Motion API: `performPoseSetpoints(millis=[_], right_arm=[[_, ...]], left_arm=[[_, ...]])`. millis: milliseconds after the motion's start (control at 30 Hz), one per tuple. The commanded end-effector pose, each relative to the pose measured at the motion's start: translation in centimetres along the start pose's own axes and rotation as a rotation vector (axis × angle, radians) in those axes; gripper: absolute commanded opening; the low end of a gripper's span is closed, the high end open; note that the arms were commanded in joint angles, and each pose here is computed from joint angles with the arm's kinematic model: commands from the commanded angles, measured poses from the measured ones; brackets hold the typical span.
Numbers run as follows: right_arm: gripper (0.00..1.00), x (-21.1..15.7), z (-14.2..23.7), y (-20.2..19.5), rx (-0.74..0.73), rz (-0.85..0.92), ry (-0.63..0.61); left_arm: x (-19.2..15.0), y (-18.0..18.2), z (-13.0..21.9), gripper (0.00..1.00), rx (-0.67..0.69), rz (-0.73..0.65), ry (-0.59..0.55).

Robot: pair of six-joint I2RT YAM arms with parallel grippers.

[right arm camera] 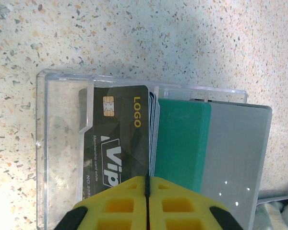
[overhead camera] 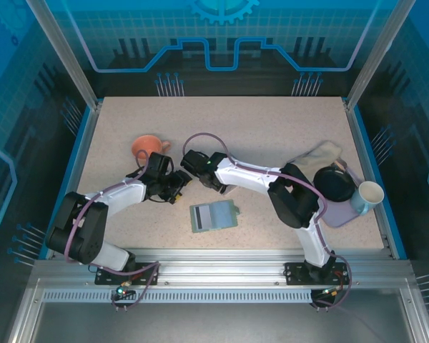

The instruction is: Put the credit cards into the card holder

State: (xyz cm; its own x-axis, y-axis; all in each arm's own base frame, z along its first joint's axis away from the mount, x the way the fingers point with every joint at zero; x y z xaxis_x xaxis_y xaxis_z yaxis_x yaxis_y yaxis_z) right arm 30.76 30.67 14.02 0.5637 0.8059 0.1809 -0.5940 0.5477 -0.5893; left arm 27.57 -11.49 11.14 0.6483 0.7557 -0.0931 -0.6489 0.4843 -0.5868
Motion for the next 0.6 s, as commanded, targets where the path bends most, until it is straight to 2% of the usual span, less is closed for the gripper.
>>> performPoseSetpoints(millis=[0, 200, 467, 567], right_arm=[[0.06, 0.3, 1.6, -1.8, -0.002, -0.035, -0.019], [0.00, 0.0, 2.9, -2.5, 0.042, -0.067, -0.033], [0.00, -0.7, 5.1, -4.4, 0.149, -0.150, -0.057], [0.00, -1.2, 5.7, -5.3, 0.237, -0.216, -0.070]], left_arm=[[0.1, 0.9, 0.0, 0.62, 0.026, 0.003, 0.003], [0.1, 0.8, 0.1, 0.62, 0.024, -0.003, 0.005], [0.0, 0.2, 0.6, 0.62, 0.005, -0.032, 0.012], [-0.2, -0.3, 1.1, 0.62, -0.032, -0.060, 0.017]])
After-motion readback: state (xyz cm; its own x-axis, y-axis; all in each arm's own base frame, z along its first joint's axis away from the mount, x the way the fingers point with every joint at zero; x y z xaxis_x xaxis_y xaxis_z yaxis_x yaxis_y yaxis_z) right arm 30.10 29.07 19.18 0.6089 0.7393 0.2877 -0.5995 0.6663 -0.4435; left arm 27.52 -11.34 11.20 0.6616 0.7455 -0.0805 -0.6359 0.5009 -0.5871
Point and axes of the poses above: each hand's point on the last joint's axis, 136 mm out from that joint toward the fingers, its own z axis back along the fingers, its own y axis along the line the jaws close on, x = y × z, the point moved 8 cm from there along z, back along the fingers, and after that the axes turned 4 degrees about z, right-handed, at the moved point
